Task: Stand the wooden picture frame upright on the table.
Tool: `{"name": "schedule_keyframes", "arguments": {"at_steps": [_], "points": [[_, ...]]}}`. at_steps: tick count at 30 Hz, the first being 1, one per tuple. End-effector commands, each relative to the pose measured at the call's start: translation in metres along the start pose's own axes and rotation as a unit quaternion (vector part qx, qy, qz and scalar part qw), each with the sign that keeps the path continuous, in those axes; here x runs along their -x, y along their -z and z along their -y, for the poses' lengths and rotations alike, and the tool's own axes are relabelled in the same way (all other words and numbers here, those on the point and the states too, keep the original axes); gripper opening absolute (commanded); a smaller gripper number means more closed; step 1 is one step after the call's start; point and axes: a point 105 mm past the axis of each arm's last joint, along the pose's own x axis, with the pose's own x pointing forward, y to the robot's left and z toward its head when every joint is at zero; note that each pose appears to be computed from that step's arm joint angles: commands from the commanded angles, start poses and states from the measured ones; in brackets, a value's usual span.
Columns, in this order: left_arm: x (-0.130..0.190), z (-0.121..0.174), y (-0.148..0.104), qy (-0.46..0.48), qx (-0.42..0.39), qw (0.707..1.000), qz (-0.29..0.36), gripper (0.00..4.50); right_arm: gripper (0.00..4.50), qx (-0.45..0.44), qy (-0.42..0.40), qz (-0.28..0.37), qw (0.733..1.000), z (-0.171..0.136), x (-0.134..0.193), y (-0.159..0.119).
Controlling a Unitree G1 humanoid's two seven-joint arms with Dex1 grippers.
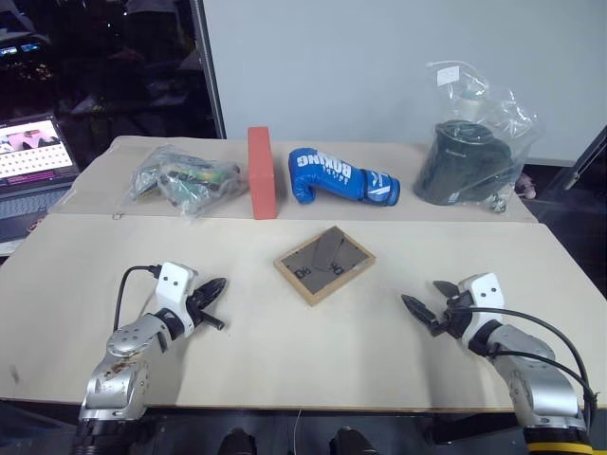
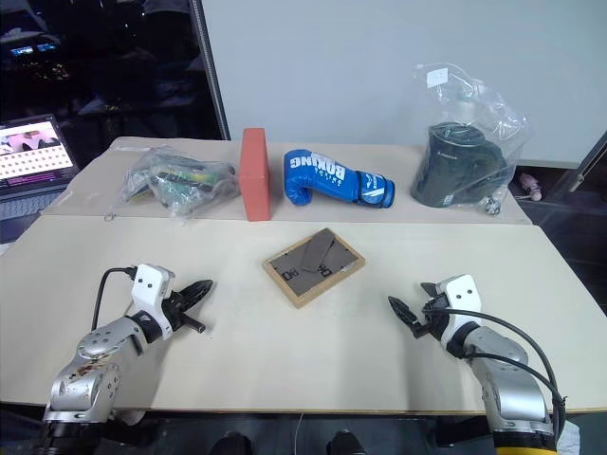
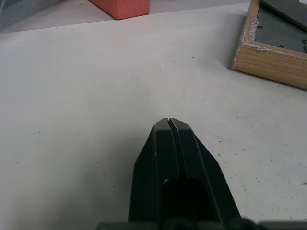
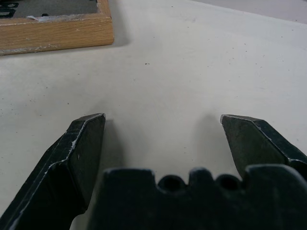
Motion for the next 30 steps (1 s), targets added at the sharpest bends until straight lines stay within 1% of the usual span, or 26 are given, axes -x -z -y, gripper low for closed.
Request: {"name": "schedule_keyframes", "arguments": {"at_steps": [1, 2, 4, 5, 7, 9, 10, 11, 12, 13, 15, 16, 18, 21, 24, 26, 29, 30], "points": [[0.007, 0.006, -0.02, 0.046, -0.007, 0.999, 0.014, 0.0, 4.48, 0.025, -0.023, 0.027, 0.999, 0.003, 0.008, -0.025], [0.01, 0.009, -0.028, 0.083, -0.001, 0.996, 0.012, 0.0, 4.48, 0.033, -0.049, 0.028, 0.998, 0.001, 0.014, -0.036], [0.014, 0.012, -0.04, 0.13, 0.006, 0.991, 0.007, 0.0, 4.48, 0.05, -0.093, 0.02, 0.994, -0.005, 0.023, -0.05], [0.015, 0.012, -0.044, 0.146, 0.005, 0.989, 0.004, 0.0, 4.24, 0.049, -0.113, 0.014, 0.992, -0.008, 0.027, -0.054], [0.017, 0.011, -0.051, 0.177, 0.003, 0.984, -0.001, 0.0, 3.69, 0.041, -0.163, -0.006, 0.986, -0.02, 0.036, -0.06], [0.017, 0.011, -0.053, 0.198, -0.007, 0.98, -0.012, 0.0, 3.02, 0.047, -0.187, -0.027, 0.981, -0.029, 0.041, -0.062], [0.011, 0.008, -0.053, 0.2, -0.017, 0.98, -0.014, 0.0, 2.74, 0.051, -0.201, -0.041, 0.977, -0.036, 0.041, -0.061], [0.005, 0.006, -0.054, 0.2, -0.026, 0.979, -0.015, 0.0, 2.33, 0.057, -0.21, -0.054, 0.975, -0.041, 0.041, -0.06], [-0.002, 0.004, -0.055, 0.202, -0.036, 0.979, -0.014, 0.0, 2.02, 0.061, -0.213, -0.062, 0.973, -0.046, 0.039, -0.059], [-0.009, 0.004, -0.056, 0.203, -0.045, 0.978, -0.013, 0.0, 1.62, 0.064, -0.211, -0.066, 0.973, -0.048, 0.036, -0.059], [-0.024, 0.004, -0.06, 0.205, -0.062, 0.977, -0.003, 0.0, 1.1, 0.069, -0.201, -0.069, 0.975, -0.05, 0.03, -0.059], [-0.031, 0.002, -0.063, 0.201, -0.069, 0.977, 0.005, 0.0, 0.62, 0.071, -0.199, -0.071, 0.975, -0.051, 0.028, -0.059], [-0.05, 0.004, -0.071, 0.203, -0.084, 0.975, 0.019, 0.0, 0.04, 0.082, -0.178, -0.077, 0.978, -0.046, 0.022, -0.057], [-0.073, 0.011, -0.073, 0.219, -0.097, 0.971, 0.024, 0.0, 0.04, 0.093, -0.159, -0.091, 0.979, -0.038, 0.011, -0.052], [-0.104, 0.022, -0.068, 0.209, -0.131, 0.969, 0.016, 0.0, 0.04, 0.104, -0.145, -0.101, 0.979, -0.036, -0.01, -0.045], [-0.118, 0.03, -0.065, 0.206, -0.138, 0.969, 0.012, 0.0, 0.04, 0.107, -0.146, -0.102, 0.978, -0.038, -0.021, -0.044], [-0.134, 0.052, -0.058, 0.224, -0.136, 0.965, 0.011, 0.0, 0.04, 0.119, -0.151, -0.115, 0.975, -0.042, -0.042, -0.036], [-0.139, 0.061, -0.054, 0.231, -0.138, 0.963, 0.007, 0.0, 0.04, 0.11, -0.146, -0.115, 0.977, -0.042, -0.051, -0.034]]}}
